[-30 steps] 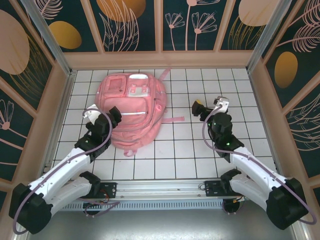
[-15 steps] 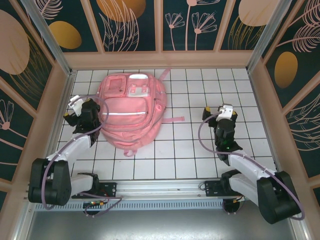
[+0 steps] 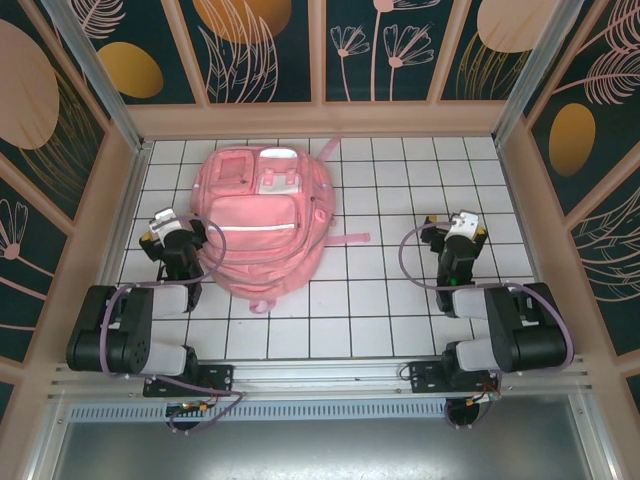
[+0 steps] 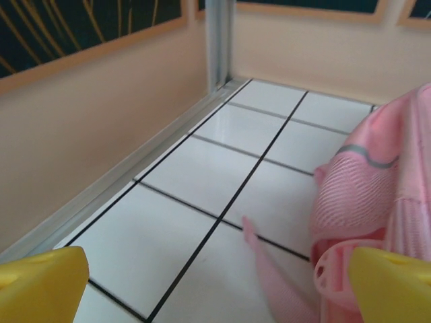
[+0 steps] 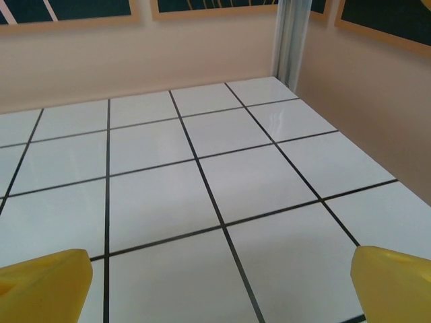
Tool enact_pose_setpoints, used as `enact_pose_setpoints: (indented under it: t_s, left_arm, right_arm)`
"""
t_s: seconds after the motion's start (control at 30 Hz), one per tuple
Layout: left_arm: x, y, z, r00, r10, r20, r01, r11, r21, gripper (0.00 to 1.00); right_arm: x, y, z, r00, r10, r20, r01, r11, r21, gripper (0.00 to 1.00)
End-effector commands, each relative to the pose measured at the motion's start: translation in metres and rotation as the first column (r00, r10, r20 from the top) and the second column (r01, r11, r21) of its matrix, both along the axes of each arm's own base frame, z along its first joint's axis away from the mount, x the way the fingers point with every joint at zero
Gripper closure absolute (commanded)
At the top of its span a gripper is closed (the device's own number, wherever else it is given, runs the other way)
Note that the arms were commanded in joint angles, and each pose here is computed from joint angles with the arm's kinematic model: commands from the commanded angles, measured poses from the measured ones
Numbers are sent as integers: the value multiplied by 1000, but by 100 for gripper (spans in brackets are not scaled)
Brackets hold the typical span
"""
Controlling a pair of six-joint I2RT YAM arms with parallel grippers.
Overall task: Pack the student bag
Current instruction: Reset both arms
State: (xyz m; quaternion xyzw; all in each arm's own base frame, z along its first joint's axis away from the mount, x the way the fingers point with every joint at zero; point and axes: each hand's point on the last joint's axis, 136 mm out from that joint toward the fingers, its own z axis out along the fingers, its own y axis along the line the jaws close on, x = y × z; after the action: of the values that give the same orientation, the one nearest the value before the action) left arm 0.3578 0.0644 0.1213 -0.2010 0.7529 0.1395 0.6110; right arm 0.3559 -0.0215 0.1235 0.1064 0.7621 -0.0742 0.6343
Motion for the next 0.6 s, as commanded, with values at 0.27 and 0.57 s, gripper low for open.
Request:
enact_pose_setpoints:
  t_s: [0.27,0.57]
  left_arm:
    - [9,-26,18,967,-198,159,197,980,23,1]
    - [9,-26,17,968,-202,150,200,979,26,1]
  right_arm:
    - [15,0,0,990,111,82,-116,991,65,1]
    - [11,-13,2,994,42,100,-51,995,90,1]
